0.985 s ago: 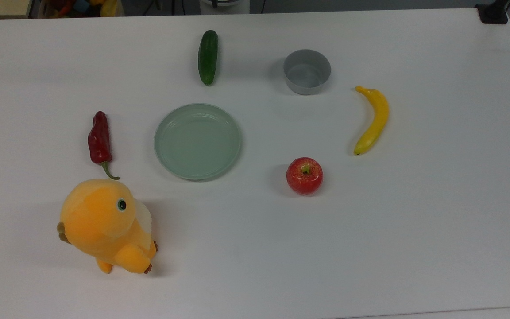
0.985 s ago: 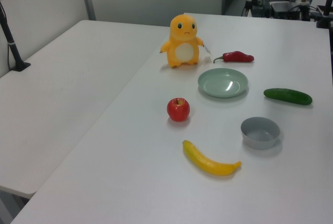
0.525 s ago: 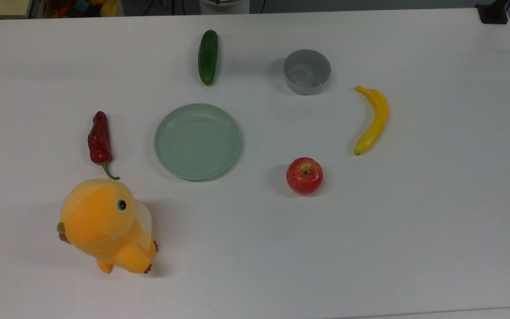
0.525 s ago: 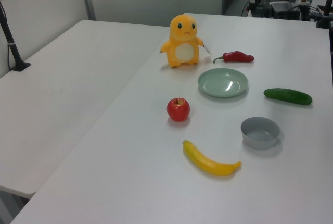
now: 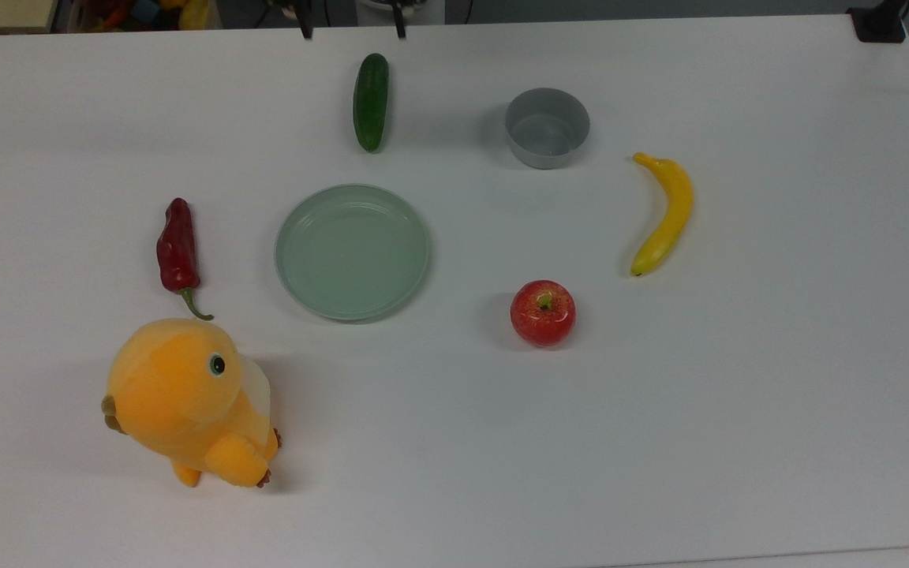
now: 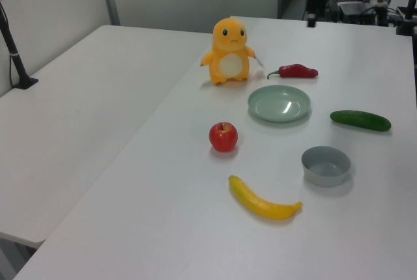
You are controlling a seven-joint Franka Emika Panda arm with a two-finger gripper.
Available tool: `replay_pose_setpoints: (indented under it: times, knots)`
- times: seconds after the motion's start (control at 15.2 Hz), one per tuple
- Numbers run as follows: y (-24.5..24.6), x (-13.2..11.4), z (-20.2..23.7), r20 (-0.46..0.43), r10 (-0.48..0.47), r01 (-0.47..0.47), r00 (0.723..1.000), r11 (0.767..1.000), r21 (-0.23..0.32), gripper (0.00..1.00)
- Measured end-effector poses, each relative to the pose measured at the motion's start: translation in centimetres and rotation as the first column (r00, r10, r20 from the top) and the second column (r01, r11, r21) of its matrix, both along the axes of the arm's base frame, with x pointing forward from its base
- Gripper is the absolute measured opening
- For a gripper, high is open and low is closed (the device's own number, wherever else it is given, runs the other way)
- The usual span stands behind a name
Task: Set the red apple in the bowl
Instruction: 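Move the open gripper over the red apple and lower it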
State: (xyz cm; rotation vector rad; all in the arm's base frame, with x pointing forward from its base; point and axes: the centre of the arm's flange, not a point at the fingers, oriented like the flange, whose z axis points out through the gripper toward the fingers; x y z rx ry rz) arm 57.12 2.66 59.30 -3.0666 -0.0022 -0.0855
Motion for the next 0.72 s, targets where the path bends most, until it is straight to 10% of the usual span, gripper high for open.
replay_pose_setpoints:
  times: [0.72]
  knots:
    - [10.1,7.5,-8.1,0.259,0.085,-0.098,0.962,0.995,0.036,1.0]
